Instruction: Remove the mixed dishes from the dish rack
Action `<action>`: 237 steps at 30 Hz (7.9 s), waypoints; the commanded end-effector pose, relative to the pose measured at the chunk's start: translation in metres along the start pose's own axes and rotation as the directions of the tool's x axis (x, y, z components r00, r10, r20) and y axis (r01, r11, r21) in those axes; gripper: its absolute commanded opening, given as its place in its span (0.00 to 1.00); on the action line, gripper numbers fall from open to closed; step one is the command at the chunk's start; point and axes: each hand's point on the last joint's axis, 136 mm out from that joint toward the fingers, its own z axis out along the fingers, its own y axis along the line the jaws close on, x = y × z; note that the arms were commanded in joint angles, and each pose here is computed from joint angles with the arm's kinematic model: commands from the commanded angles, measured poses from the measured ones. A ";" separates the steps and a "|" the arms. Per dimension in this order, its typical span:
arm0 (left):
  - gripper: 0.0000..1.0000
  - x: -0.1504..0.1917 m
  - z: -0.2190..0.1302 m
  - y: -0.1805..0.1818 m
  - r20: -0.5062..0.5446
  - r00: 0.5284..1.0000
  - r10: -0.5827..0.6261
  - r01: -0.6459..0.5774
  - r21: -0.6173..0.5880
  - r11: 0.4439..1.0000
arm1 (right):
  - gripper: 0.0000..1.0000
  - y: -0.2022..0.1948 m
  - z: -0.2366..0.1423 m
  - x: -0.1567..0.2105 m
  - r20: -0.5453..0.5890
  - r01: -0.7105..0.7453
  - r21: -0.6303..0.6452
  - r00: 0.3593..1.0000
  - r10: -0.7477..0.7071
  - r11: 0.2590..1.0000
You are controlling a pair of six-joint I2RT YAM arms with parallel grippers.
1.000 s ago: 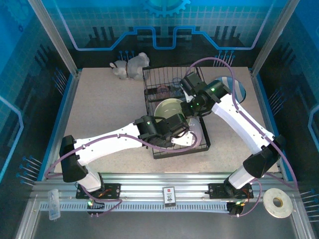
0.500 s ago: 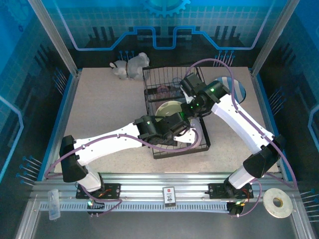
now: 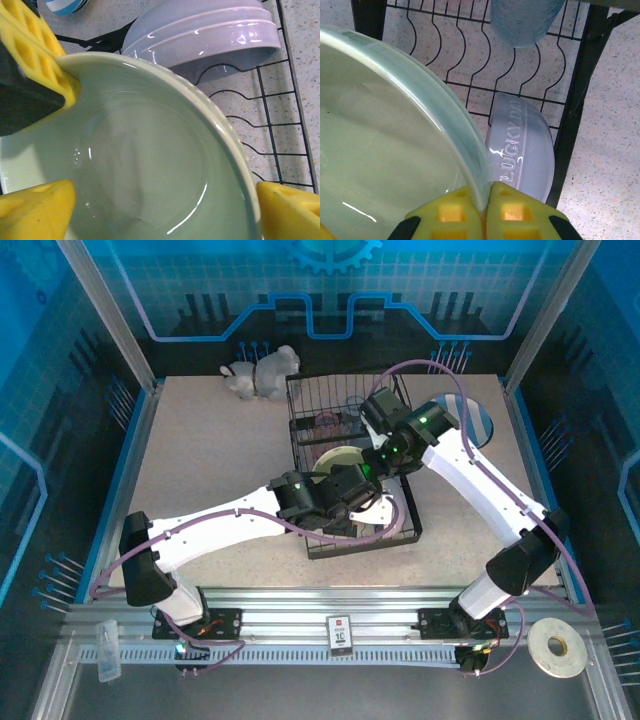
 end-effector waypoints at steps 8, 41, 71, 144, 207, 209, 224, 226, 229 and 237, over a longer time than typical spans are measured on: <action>0.99 -0.003 -0.003 0.008 0.048 0.995 -0.088 0.089 -0.005 0.996 | 0.00 0.011 -0.004 -0.016 0.018 -0.007 -0.089 1.000 0.008 0.996; 0.99 0.020 -0.139 0.087 0.485 0.374 -0.790 0.781 0.295 0.551 | 0.00 -0.016 -0.063 -0.011 0.141 -0.135 -0.224 0.976 0.169 0.965; 0.70 0.147 0.050 -0.047 -0.162 -0.060 -0.985 0.998 0.012 -0.063 | 0.00 -0.215 -0.049 0.069 0.351 -0.747 -0.036 0.612 0.708 0.664; 0.75 0.216 -0.010 0.003 0.022 -0.358 -0.934 0.933 0.042 -0.357 | 0.18 -0.310 0.125 0.079 0.129 -0.924 -0.023 0.376 0.918 0.381; 0.44 0.026 0.042 0.004 -0.239 -0.153 -0.959 0.750 0.603 -0.270 | 0.76 -0.049 0.148 0.057 -0.096 -0.501 -0.294 0.863 0.497 0.814; 0.43 0.025 0.043 0.004 -0.242 -0.151 -0.958 0.749 0.604 -0.270 | 0.74 -0.045 0.156 0.066 -0.123 -0.508 -0.289 0.860 0.495 0.811; 0.35 0.011 0.058 0.004 -0.292 -0.163 -0.942 0.698 0.641 -0.319 | 0.40 -0.040 0.172 0.086 -0.174 -0.507 -0.266 0.862 0.476 0.820; 0.33 0.009 0.059 0.003 -0.298 -0.161 -0.941 0.691 0.647 -0.323 | 0.36 -0.040 0.173 0.086 -0.174 -0.505 -0.266 0.863 0.475 0.821; 0.28 0.008 0.060 0.000 -0.312 -0.155 -0.937 0.680 0.655 -0.330 | 0.30 -0.040 0.173 0.084 -0.175 -0.504 -0.269 0.864 0.473 0.821; 0.11 0.009 0.070 -0.006 -0.337 -0.156 -0.928 0.685 0.640 -0.347 | 0.14 -0.038 0.176 0.082 -0.186 -0.501 -0.274 0.865 0.466 0.821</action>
